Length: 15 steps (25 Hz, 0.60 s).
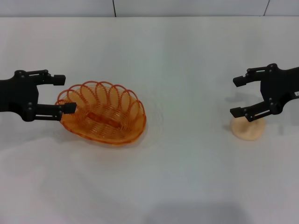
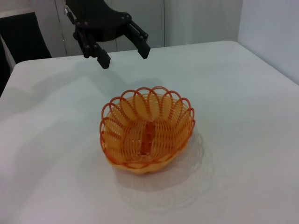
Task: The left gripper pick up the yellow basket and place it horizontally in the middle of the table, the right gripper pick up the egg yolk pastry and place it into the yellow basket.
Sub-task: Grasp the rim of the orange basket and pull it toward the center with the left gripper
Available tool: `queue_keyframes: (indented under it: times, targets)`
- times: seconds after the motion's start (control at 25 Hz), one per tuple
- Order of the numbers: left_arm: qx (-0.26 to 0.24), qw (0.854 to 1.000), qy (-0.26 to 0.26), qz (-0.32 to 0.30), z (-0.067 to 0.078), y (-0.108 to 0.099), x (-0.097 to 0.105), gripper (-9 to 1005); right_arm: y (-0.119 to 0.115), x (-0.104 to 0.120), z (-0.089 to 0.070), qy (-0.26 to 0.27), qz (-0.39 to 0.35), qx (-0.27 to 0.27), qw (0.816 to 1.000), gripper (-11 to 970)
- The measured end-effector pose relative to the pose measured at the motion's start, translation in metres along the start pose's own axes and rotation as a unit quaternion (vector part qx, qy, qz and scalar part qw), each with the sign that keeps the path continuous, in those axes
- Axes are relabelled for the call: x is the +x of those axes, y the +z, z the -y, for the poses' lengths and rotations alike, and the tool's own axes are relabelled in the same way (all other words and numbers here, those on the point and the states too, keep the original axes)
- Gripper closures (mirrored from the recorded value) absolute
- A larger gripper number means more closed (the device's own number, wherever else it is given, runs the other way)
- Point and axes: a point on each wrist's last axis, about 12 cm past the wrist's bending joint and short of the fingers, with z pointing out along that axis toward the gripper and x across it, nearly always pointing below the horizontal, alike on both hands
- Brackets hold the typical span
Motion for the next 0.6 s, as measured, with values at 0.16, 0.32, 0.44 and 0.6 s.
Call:
queue_keyframes:
  times: [0.16,0.32,0.44,0.6]
  targets:
    - [-0.001,1.000,-0.002,0.000,0.0007,-0.0006,0.0014,163,0.0022,0.0002,-0.0014,0.001,0.002,-0.002,1.000,90]
    - [-0.001,1.000,-0.002,-0.001,0.0011,-0.0010,0.0022,163,0.0029,0.0002,-0.0017,0.001,0.003,-0.002,1.000,91]
    - [-0.001,1.000,-0.001,-0.001,0.0015,-0.0014,0.0029,163,0.0035,0.0001,-0.0020,0.002,0.003,-0.003,1.000,91]
    - [-0.001,1.000,-0.003,-0.002,0.0016,-0.0016,0.0033,164,0.0057,-0.0001,-0.0031,0.002,0.004,-0.005,1.000,91]
